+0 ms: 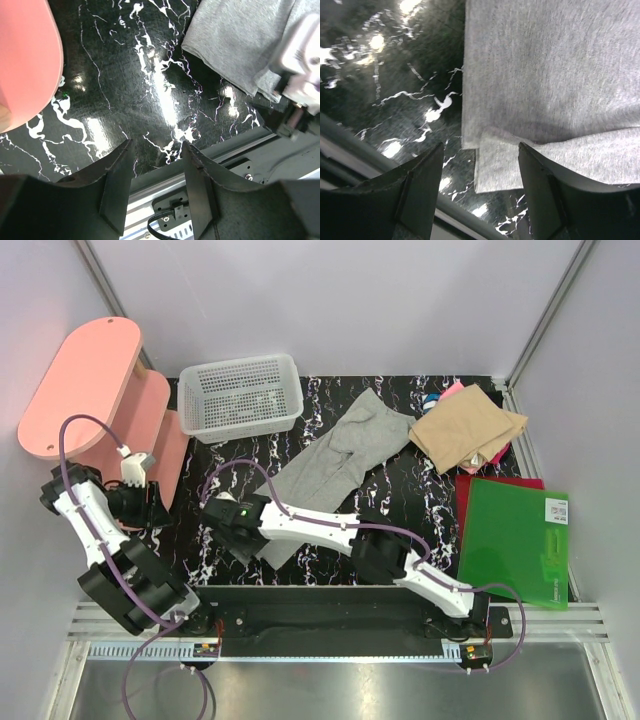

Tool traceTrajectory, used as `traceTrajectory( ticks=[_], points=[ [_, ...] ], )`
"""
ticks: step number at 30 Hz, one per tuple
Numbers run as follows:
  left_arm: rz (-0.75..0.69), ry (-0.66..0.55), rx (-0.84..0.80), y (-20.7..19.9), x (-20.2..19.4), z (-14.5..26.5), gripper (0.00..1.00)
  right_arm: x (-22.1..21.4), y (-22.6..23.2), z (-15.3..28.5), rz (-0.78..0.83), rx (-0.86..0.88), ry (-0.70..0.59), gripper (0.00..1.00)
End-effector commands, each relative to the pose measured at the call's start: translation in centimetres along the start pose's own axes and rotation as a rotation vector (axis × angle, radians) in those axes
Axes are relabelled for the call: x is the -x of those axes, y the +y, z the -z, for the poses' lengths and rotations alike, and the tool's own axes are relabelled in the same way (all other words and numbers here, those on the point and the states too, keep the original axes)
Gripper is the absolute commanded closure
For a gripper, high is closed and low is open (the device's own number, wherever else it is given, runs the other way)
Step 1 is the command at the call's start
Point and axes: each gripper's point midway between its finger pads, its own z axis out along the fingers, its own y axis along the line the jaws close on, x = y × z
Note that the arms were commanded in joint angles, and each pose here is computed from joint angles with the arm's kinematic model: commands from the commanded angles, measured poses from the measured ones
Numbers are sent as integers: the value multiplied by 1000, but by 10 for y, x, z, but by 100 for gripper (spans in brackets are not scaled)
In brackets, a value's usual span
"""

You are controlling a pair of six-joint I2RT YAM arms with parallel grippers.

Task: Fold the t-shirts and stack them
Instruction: Grab the bottom of the folded rectangular tshirt with right arm

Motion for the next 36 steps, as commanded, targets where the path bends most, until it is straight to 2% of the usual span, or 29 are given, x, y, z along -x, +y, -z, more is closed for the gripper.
traceTrajectory(
  ticks=[1, 11, 15, 18, 19, 22, 25, 29, 36],
  points=[
    [-25, -29, -43, -9, -1, -1, 53, -9, -9, -17, 10, -48, 31, 31],
    [-55, -13, -87, -20, -9, -2, 52, -39, -1, -55, -33, -25, 86, 34],
    [-58, -10, -86, -20, -9, -2, 52, -55, -5, -62, -44, -36, 108, 41],
    [-60, -11, -87, -21, -10, -2, 52, -62, -11, -66, -49, -55, 111, 55],
    [-63, -12, -86, -22, -10, -1, 52, -64, -12, -67, -50, -61, 114, 68],
    [-70, -13, -88, -23, -10, -1, 52, -68, -16, -66, -47, -76, 120, 80],
    [-71, -11, -90, -24, -12, -1, 52, -68, -18, -60, -43, -81, 115, 83],
    [-73, -10, -90, -24, -12, -2, 52, -59, -2, -43, -65, 5, 102, 94],
    [-74, -18, -96, -25, -10, -2, 52, -28, 47, 15, -11, 166, 8, 95]
  ],
)
